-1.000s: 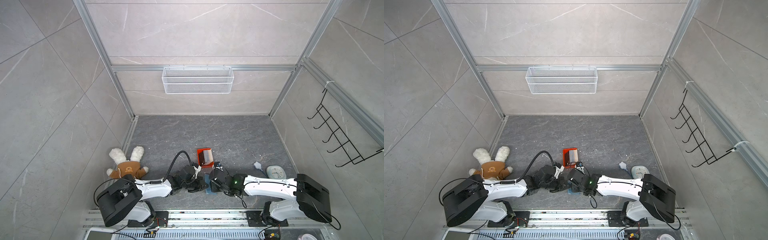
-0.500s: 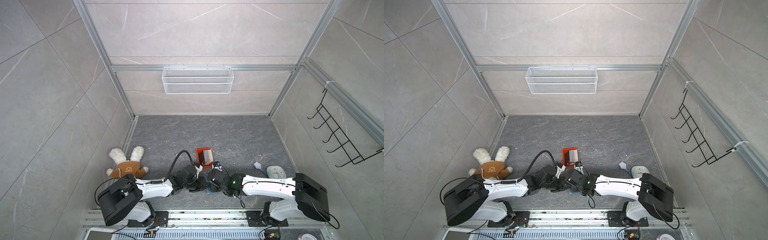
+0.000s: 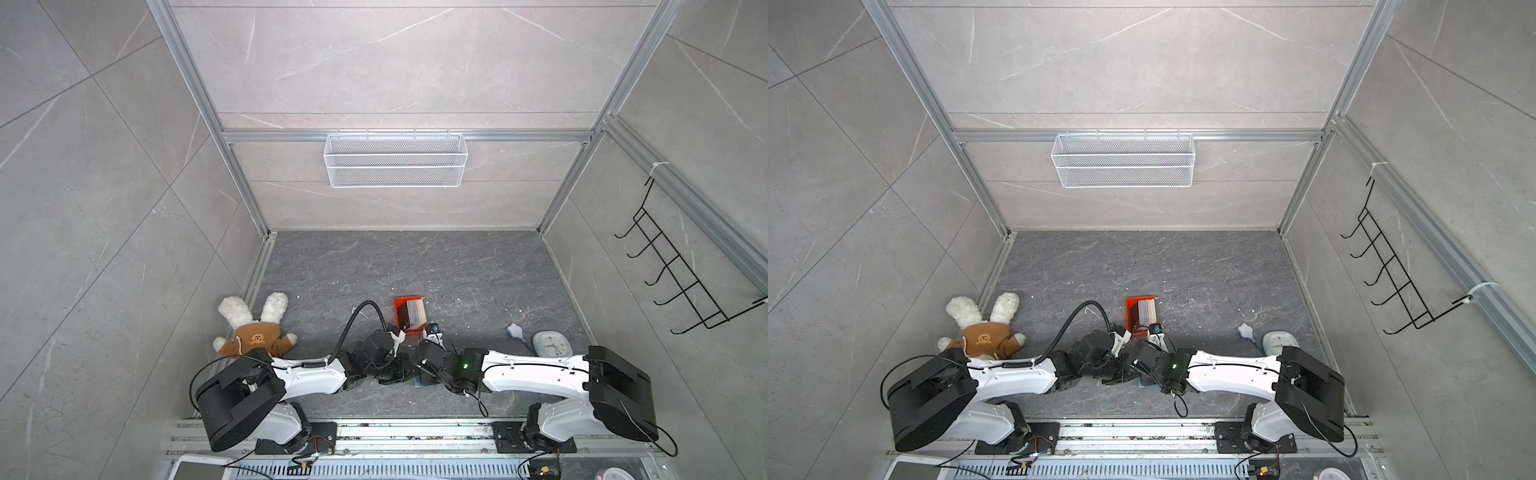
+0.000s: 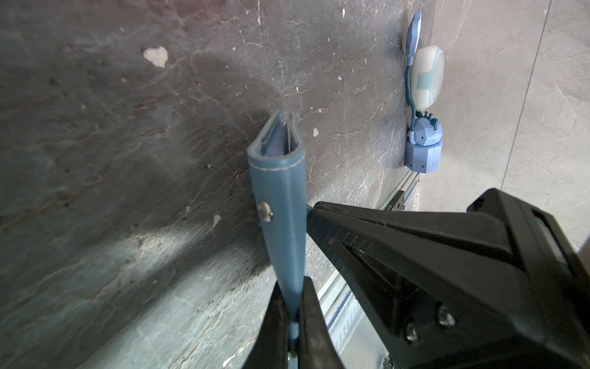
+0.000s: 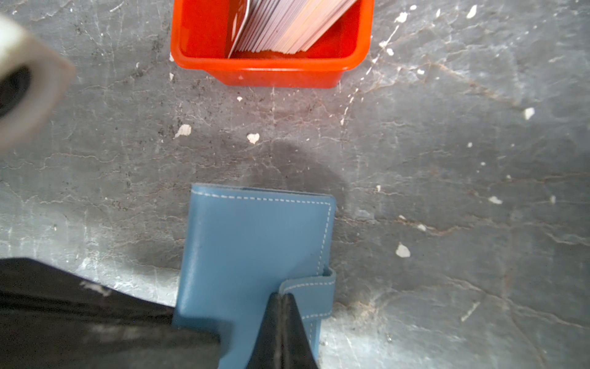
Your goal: Put the credit cards into the card holder
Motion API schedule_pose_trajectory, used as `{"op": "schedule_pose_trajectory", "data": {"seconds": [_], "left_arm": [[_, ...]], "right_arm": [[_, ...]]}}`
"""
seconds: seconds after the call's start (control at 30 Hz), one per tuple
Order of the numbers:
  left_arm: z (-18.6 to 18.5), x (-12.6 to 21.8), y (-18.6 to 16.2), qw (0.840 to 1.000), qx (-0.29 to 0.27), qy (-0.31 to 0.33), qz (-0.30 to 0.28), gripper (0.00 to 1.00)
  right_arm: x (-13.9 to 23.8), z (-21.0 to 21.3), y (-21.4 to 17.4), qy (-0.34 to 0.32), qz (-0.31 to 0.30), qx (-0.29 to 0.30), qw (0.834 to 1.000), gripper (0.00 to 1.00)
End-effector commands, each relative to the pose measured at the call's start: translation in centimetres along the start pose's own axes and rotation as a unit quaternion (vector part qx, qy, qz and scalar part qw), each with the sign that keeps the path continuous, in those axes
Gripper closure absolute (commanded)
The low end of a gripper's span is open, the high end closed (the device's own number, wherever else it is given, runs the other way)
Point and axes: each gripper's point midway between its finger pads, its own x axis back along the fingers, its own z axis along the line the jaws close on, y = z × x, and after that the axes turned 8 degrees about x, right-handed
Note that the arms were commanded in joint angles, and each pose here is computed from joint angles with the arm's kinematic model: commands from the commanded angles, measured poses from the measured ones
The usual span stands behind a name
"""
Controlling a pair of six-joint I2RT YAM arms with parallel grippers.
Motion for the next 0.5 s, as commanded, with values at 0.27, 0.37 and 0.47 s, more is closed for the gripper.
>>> {"op": "schedule_pose_trajectory", "data": {"seconds": [0.27,0.37,0.47], "left_arm": [[-0.2,0.0,0.3,1.000,-0.013,0.012,-0.008,1.00],[0.1,-0.1,0.2,1.000,-0.012,0.021,-0.008,1.00],[0.4,-0.1,0.2,1.000,-0.011,0.026,-0.008,1.00]], "right_arm": [[0.9,-2.6,-0.1,-0.052,-0.014,-0.006,0.999,1.00],[1.0,-2.6,-0.1,-0.052,-0.017,-0.007,0.998,1.00],[1.1,-2.7,0.0,-0.052,-0.019,-0.008,0.998,1.00]]}}
